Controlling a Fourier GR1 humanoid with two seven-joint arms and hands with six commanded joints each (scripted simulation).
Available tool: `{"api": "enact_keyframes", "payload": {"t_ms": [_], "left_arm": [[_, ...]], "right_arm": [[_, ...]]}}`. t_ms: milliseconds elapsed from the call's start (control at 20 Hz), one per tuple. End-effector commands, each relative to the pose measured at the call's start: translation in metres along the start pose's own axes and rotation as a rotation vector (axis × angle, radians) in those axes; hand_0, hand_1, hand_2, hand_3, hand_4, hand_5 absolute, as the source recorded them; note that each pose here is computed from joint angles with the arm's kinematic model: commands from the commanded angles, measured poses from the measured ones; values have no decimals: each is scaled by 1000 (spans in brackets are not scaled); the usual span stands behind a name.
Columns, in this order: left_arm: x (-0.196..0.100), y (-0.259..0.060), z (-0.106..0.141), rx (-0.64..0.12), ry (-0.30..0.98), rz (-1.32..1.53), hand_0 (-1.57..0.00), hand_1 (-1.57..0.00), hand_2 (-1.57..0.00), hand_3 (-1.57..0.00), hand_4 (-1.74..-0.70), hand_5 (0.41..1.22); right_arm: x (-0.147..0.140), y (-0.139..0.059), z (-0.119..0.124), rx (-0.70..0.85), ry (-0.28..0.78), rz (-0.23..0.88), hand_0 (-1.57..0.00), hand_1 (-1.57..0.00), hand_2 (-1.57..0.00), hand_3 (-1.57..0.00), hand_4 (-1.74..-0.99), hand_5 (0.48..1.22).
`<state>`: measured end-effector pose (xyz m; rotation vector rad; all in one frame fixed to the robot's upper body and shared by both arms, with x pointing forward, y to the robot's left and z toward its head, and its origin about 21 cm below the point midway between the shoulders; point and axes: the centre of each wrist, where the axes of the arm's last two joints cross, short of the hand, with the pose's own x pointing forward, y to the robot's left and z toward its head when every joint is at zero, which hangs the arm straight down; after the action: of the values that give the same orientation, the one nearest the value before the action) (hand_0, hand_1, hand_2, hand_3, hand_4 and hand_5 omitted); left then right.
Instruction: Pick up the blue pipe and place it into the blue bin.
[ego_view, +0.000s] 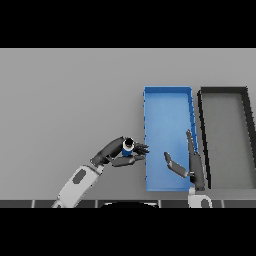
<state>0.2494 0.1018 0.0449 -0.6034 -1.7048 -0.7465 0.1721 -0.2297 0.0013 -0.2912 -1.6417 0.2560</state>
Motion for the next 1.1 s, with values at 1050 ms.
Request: {"api": "enact_keyframes", "payload": {"t_ms": [1050], "left_arm": [[0, 1, -1, -27, 17, -54, -1571, -1571, -1571, -1571, -1474, 1221]], "right_arm": [[125, -5, -11, 472, -217, 12, 1, 0, 0, 1, -1249, 524]]}}
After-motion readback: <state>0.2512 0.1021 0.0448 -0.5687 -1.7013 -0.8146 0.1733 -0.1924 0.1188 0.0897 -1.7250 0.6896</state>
